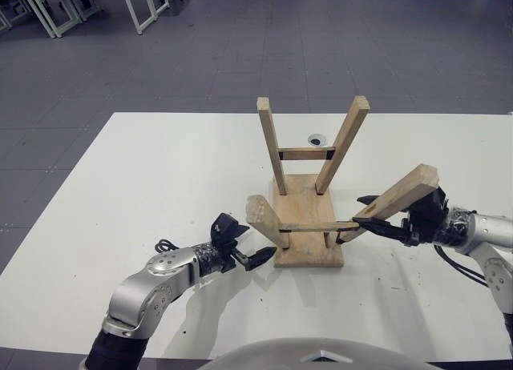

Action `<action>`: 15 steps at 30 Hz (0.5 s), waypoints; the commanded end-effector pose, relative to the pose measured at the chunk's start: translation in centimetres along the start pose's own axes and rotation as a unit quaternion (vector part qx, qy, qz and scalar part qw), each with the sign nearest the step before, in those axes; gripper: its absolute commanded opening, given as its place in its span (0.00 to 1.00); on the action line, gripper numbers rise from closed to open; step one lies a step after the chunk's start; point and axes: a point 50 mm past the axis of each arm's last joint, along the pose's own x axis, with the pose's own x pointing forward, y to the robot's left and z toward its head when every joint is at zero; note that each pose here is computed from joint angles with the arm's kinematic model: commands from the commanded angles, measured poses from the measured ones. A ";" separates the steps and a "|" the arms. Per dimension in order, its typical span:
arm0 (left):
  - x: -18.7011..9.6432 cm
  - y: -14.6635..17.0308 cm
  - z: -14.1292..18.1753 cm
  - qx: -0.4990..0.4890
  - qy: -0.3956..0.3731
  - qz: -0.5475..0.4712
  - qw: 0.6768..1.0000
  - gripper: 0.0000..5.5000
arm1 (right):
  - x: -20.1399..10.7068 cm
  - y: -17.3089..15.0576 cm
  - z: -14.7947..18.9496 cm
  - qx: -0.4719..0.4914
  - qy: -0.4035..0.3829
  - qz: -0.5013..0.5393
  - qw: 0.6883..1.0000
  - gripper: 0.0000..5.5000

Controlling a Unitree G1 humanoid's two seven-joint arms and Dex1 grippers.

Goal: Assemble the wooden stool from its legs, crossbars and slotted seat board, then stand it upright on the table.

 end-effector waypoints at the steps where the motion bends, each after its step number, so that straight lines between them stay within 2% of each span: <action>1: 0.1 -0.1 0.2 0.009 0.002 0.002 1.000 1.00 | 0.9 0.4 -0.2 0.000 0.001 0.007 1.000 0.37; 5: 0.3 -0.1 0.0 0.006 0.002 0.010 1.000 1.00 | 1.1 1.1 -0.4 0.007 0.003 0.023 1.000 0.37; 11: 0.2 0.8 0.1 0.002 0.001 0.037 0.999 1.00 | 2.9 4.9 -0.5 0.047 -0.036 0.051 0.997 0.37; 15: -0.1 1.1 -0.1 0.005 0.008 0.042 0.999 1.00 | 3.4 4.7 0.8 0.023 -0.054 0.038 0.998 0.37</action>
